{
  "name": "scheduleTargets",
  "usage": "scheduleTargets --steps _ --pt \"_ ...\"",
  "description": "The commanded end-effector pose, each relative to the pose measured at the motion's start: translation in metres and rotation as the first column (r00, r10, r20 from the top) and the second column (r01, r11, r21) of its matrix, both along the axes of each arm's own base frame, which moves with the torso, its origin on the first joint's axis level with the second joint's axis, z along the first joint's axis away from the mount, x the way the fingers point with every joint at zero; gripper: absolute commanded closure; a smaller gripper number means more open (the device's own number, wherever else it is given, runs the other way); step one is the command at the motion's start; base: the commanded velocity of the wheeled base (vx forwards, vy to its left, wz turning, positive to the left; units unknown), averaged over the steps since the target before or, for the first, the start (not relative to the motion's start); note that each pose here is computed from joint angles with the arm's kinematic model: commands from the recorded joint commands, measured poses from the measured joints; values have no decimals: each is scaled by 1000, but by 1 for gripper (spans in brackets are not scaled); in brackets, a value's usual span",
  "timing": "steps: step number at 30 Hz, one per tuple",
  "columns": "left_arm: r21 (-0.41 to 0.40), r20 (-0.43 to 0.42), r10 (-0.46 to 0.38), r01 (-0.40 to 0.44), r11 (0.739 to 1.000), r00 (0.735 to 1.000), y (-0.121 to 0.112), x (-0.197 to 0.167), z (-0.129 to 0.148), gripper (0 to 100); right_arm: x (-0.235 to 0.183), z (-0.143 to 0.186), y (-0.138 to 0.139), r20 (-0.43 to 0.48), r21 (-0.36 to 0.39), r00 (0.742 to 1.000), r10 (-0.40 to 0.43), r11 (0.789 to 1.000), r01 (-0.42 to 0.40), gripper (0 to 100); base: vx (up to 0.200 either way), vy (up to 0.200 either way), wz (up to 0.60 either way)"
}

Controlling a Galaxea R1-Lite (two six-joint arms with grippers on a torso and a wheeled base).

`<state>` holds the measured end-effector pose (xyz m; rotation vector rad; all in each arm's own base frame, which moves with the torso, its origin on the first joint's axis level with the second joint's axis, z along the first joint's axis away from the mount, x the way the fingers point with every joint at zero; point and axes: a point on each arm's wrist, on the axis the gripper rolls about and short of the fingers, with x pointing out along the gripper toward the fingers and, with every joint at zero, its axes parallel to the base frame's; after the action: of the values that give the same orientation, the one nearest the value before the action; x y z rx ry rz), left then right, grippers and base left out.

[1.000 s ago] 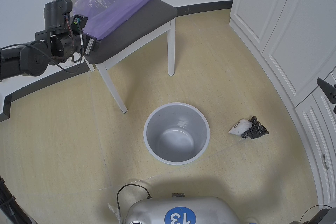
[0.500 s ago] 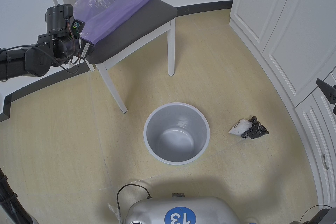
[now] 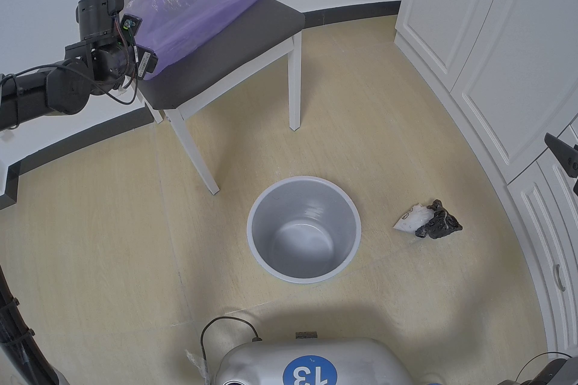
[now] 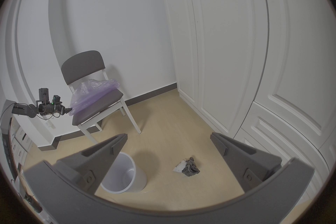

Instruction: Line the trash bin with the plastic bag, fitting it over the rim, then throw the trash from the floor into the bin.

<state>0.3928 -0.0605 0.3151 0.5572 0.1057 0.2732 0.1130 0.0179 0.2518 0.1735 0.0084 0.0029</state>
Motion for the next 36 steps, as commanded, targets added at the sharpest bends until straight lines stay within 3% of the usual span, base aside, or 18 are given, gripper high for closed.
scheduleTargets --steps 1,12,27,28,36 --pt "3 -17 1 0 1000 1000 -1 5 -7 0 -1 0 0 2 0 1000 1 1000 -1 0 0 0 0" --pt "12 -55 18 -17 1000 998 -5 24 -29 0 -1 0 0 4 0 1000 1 1000 -1 0 0 0 0" --pt "7 -26 50 -49 999 998 5 22 -20 0 -2 1 0 8 1 1000 3 1000 -3 0 0 0 0" --pt "6 -25 50 -49 999 998 5 22 -20 100 -1 1 0 7 1 1000 3 1000 -3 0 0 0 0" --pt "3 -15 42 -42 999 999 3 21 -18 100 -1 1 0 5 2 1000 3 1000 -3 0 0 0 0"
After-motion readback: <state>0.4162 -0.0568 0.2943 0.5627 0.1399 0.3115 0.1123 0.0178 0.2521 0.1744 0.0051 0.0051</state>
